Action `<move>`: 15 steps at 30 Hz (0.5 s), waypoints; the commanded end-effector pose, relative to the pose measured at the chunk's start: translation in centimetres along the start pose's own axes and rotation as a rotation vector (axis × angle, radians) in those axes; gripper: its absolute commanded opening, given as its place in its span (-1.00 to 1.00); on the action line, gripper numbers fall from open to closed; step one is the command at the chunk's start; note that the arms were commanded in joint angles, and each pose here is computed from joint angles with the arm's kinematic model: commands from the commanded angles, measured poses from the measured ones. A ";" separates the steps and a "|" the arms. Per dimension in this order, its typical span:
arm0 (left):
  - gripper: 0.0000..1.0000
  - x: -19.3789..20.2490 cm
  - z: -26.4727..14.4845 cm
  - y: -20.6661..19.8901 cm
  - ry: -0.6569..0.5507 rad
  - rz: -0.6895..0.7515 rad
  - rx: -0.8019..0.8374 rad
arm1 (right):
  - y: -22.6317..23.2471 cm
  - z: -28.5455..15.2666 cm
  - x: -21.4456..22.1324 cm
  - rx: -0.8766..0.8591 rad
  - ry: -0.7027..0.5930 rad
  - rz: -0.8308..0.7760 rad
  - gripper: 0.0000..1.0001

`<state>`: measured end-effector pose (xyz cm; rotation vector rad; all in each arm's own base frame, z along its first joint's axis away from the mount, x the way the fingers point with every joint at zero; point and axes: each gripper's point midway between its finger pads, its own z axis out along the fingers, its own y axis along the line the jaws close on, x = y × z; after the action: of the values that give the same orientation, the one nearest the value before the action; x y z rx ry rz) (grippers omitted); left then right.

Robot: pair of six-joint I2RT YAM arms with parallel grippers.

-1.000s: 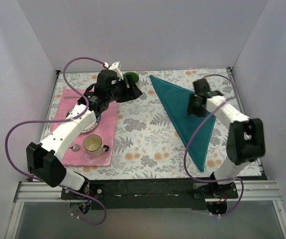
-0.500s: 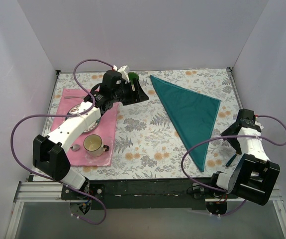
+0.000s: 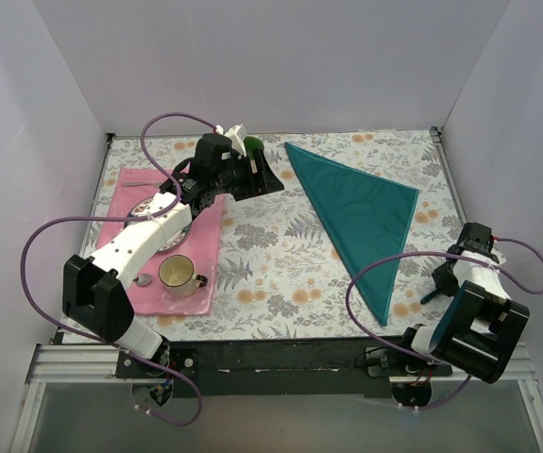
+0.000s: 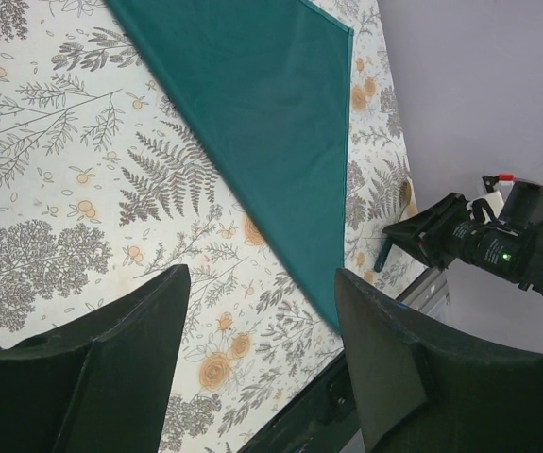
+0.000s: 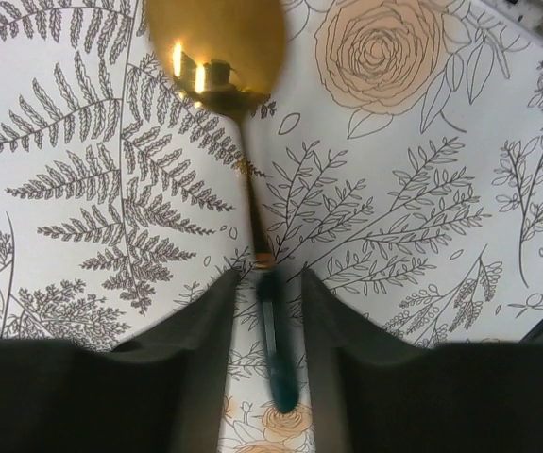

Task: Fold the napkin, place the utensils inside, and roll it up
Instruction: Grab a utensil with the right arm

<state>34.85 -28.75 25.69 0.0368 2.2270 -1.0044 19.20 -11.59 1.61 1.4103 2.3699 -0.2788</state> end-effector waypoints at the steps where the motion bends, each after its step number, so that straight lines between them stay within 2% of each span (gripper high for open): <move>1: 0.25 -0.7 -0.3 -1.1 -0.010 -0.002 0.034 | -0.1 1.1 1.3 -0.007 0.041 -0.008 -0.48; 2: 0.25 -0.7 -0.3 -1.2 -0.011 0.001 0.037 | 0.1 1.0 0.8 -0.013 0.025 -0.006 -0.64; 3: 0.25 -0.7 -0.2 -1.2 -0.009 0.001 0.035 | 0.3 0.8 0.3 -0.019 0.009 -0.001 -0.94; 5: 0.25 -0.6 -0.1 -1.1 -0.002 -0.001 0.037 | 0.9 0.1 -0.8 -0.038 -0.021 0.004 -0.97; 8: 0.27 -0.1 0.4 -1.7 0.032 -0.008 0.075 | 4.1 -2.4 -4.3 -0.155 -0.132 -0.013 -0.97; 11: 0.37 -0.4 0.3 -2.3 0.031 -0.005 0.102 | 9.9 -7.3 -7.4 -0.297 -0.251 -0.110 -0.97; 12: 0.40 -0.6 0.3 -2.2 0.023 -0.003 0.095 | 13.9 -10.3 -7.5 -0.397 -0.296 -0.193 -0.97; 14: 0.46 -1.3 0.2 -2.0 0.004 -0.004 0.088 | 17.8 -13.7 -6.7 -0.506 -0.325 -0.298 -0.97; 15: 0.47 -1.6 0.0 -2.1 -0.007 -0.004 0.092 | 21.0 -15.9 -3.5 -0.628 -0.289 -0.412 -0.97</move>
<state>34.90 -29.86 24.37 0.0473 2.2712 -1.0634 29.05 -7.82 9.73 0.9899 2.3015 -0.1208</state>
